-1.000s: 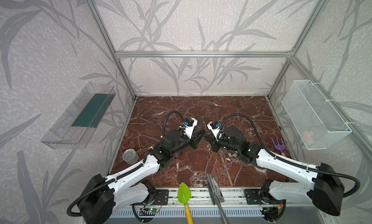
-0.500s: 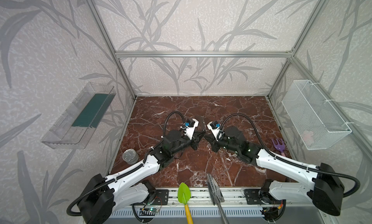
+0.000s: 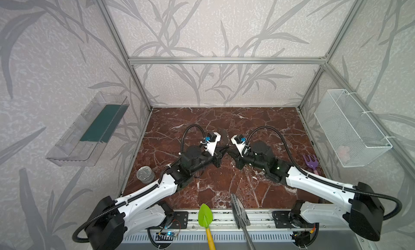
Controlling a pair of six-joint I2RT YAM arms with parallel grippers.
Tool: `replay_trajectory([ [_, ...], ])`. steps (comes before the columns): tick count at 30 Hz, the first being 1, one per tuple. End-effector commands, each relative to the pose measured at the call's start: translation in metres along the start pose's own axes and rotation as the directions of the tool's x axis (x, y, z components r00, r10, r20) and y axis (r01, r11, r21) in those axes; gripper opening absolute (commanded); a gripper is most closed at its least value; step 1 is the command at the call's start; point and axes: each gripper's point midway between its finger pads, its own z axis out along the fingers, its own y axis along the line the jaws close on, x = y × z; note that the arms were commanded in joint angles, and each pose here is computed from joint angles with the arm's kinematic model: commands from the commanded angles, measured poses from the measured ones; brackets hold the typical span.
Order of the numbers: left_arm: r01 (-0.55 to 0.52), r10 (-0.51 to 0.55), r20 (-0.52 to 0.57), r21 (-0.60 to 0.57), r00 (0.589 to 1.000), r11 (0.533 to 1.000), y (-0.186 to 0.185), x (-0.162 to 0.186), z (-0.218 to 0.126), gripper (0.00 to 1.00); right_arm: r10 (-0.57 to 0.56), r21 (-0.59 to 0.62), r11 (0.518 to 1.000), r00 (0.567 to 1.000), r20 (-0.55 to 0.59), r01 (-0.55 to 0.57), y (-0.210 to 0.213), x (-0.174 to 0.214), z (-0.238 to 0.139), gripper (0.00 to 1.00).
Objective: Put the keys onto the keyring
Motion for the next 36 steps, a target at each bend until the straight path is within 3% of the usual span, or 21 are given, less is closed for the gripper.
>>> replay_trajectory([
  [1, -0.004, 0.008, 0.044, -0.106, 0.999, 0.994, 0.02, -0.01, -0.005, 0.0, -0.001, -0.029, 1.0, 0.997, 0.079, 0.003, 0.01, -0.02, -0.011, 0.0],
  [13, 0.031, -0.009, 0.121, -0.177, 0.993, 0.984, 0.032, -0.019, -0.015, 0.0, 0.073, -0.06, 0.996, 0.994, 0.085, -0.068, 0.013, -0.019, -0.007, 0.0],
  [21, -0.005, 0.017, 0.084, -0.141, 0.996, 0.99, 0.022, -0.02, -0.019, 0.0, 0.041, -0.049, 0.998, 0.997, 0.062, -0.038, 0.012, -0.014, -0.005, 0.0],
  [28, -0.063, 0.061, -0.021, -0.131, 0.998, 0.989, 0.02, -0.01, -0.02, 0.0, -0.031, -0.048, 0.998, 1.0, -0.006, 0.03, 0.014, -0.009, -0.011, 0.0],
  [36, -0.055, 0.052, -0.034, -0.099, 0.998, 0.994, 0.017, -0.013, -0.024, 0.0, -0.069, -0.026, 0.997, 0.998, -0.006, 0.069, 0.01, -0.007, -0.016, 0.0],
])
